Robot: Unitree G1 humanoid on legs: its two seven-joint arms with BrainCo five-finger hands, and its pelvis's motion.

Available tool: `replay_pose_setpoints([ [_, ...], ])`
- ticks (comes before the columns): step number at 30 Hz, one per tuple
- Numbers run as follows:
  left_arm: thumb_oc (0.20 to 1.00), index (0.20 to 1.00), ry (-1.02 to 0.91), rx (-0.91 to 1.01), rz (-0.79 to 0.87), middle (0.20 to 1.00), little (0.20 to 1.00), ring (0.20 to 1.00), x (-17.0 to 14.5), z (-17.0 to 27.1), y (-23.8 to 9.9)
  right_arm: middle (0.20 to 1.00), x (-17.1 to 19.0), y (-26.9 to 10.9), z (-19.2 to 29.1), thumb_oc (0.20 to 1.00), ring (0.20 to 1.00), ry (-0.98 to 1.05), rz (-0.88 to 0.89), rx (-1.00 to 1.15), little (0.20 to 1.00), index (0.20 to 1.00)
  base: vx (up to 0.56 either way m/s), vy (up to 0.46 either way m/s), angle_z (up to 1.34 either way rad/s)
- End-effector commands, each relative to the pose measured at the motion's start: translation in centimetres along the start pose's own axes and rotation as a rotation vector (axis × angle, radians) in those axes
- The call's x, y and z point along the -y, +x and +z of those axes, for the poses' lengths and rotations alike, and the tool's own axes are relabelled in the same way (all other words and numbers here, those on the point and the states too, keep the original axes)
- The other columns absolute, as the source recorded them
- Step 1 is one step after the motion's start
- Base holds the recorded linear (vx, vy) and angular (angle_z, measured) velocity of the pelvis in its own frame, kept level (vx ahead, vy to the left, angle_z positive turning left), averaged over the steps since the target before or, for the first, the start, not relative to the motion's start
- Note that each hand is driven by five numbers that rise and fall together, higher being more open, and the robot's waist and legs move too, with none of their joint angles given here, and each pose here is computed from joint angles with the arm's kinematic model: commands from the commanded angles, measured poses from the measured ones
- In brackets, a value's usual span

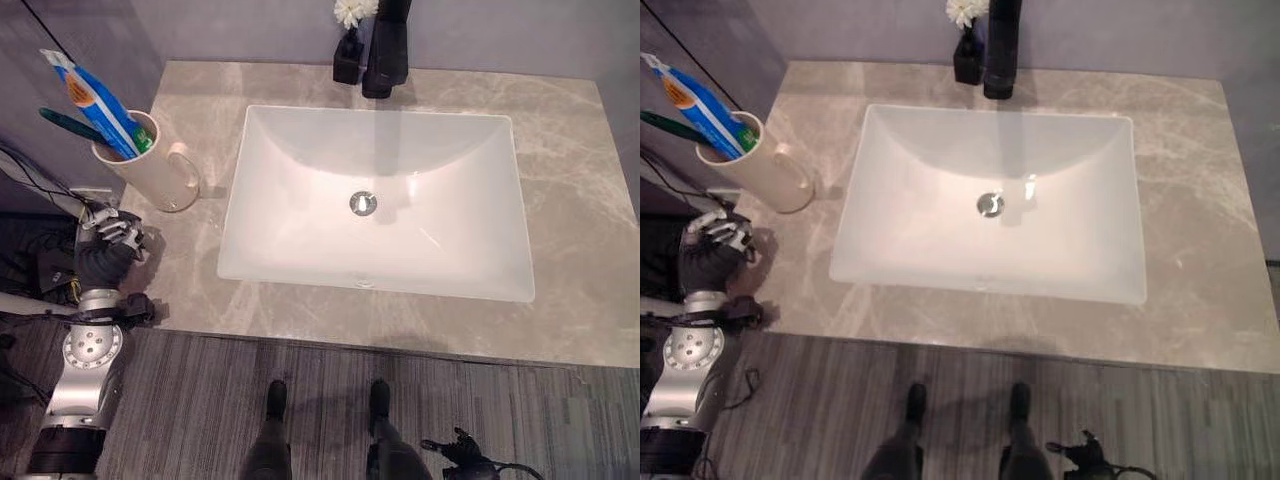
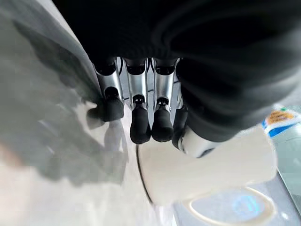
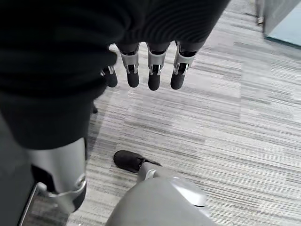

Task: Put brush and paste in cup on sink, flatten towel.

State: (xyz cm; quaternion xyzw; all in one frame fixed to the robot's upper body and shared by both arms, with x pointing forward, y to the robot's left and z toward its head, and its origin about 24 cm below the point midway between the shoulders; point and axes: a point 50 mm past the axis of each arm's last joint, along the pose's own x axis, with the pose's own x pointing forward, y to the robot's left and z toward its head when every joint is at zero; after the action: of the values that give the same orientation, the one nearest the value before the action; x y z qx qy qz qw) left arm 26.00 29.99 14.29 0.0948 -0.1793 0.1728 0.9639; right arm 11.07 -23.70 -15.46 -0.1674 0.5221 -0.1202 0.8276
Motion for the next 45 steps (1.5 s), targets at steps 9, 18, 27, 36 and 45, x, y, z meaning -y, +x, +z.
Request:
replay_pose_setpoints([
  [9,0.200,0.200,0.068,0.143,0.023,0.200,0.200,0.200,0.5,3.0,3.4,1.000,-0.6,0.1,2.2,1.000,1.000,0.030,-0.002,0.082,1.000,1.000,0.00,-0.010,-0.05],
  [18,0.200,0.200,0.066,0.154,0.077,0.200,0.200,0.200,1.3,3.8,6.1,1.000,-0.8,0.0,1.6,1.000,1.000,0.021,-0.001,0.066,1.000,1.000,0.00,-0.003,-0.02],
  [27,0.200,0.200,0.108,0.137,0.140,0.200,0.200,0.200,1.2,5.0,9.8,1.000,-1.0,-0.1,2.0,1.000,1.000,0.002,0.003,0.086,1.000,1.000,0.00,-0.007,-0.06],
  [36,0.200,0.200,0.163,0.117,0.229,0.200,0.200,0.200,0.7,6.7,13.0,1.000,-1.6,-0.2,2.5,1.000,1.000,-0.019,0.014,0.112,1.000,1.000,-0.01,-0.005,-0.02],
  [45,0.200,0.200,0.201,0.108,0.206,0.200,0.200,0.200,1.8,7.9,14.5,1.000,-1.8,-0.2,2.7,1.000,1.000,-0.037,0.023,0.120,1.000,1.000,0.00,-0.001,0.00],
])
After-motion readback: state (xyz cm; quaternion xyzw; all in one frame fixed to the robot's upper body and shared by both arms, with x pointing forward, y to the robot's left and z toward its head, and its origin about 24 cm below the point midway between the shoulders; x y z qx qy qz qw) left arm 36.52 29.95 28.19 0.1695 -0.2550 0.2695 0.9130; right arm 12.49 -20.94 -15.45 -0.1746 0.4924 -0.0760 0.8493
